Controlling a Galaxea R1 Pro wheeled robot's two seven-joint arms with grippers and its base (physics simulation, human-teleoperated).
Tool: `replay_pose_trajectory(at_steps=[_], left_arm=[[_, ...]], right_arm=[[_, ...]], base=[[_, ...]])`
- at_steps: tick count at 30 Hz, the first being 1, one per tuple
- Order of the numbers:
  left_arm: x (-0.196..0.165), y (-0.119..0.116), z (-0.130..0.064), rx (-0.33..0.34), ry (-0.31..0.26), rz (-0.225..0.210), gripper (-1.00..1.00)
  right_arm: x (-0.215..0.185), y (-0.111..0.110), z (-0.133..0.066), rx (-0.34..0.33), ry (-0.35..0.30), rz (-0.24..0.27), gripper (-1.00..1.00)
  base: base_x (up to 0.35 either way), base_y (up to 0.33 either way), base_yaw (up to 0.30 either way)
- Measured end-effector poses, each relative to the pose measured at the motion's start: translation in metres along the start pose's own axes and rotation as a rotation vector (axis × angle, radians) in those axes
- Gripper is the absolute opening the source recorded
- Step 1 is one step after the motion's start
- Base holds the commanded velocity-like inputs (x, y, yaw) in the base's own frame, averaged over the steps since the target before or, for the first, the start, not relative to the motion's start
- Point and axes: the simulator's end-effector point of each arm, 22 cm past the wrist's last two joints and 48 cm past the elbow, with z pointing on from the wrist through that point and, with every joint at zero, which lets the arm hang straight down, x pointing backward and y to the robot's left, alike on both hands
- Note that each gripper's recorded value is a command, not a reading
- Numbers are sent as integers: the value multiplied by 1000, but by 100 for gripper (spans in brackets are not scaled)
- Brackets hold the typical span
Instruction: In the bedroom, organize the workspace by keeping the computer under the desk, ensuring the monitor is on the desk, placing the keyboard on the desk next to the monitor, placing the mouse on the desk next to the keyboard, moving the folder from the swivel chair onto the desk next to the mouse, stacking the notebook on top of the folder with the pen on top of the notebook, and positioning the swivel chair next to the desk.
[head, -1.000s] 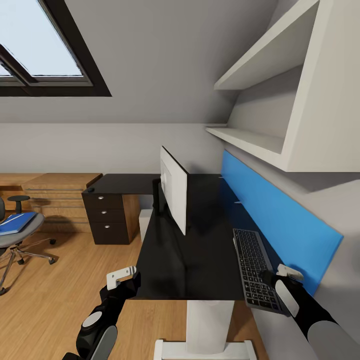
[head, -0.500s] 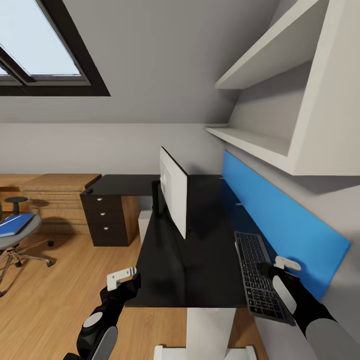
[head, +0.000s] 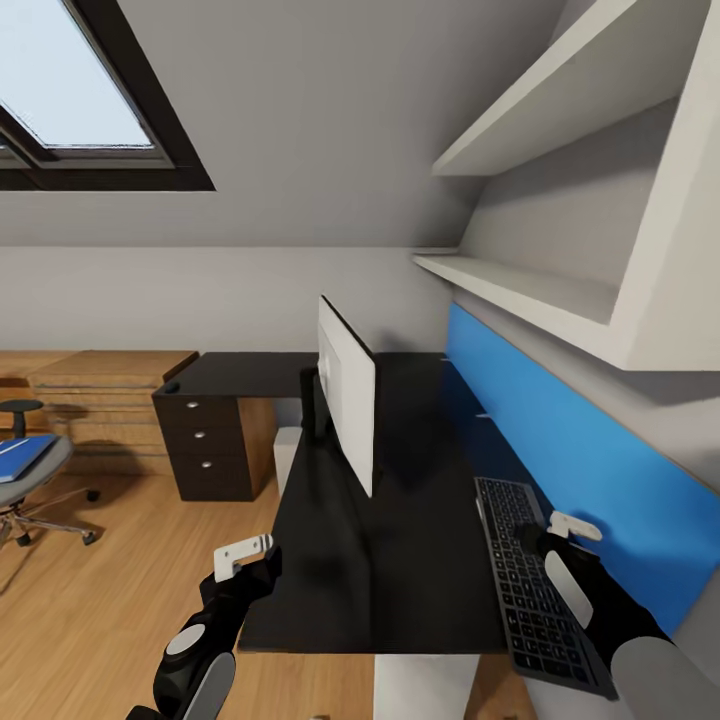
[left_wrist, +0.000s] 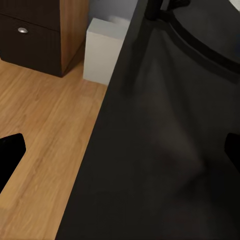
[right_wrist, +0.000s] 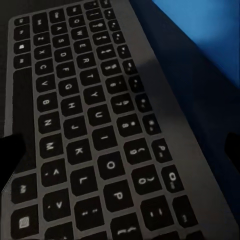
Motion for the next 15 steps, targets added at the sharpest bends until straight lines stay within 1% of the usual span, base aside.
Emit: replay_pose_trajectory(at_steps=[9, 15], left_arm=[[-3, -2, -1, 6, -7, -2, 100], [1, -3, 2, 13, -16, -6, 100]], right_arm=[[3, -1, 1, 2, 8, -4, 100], [13, -3, 7, 5, 16, -5, 100]], base=[[31, 0, 0], [1, 0, 0]])
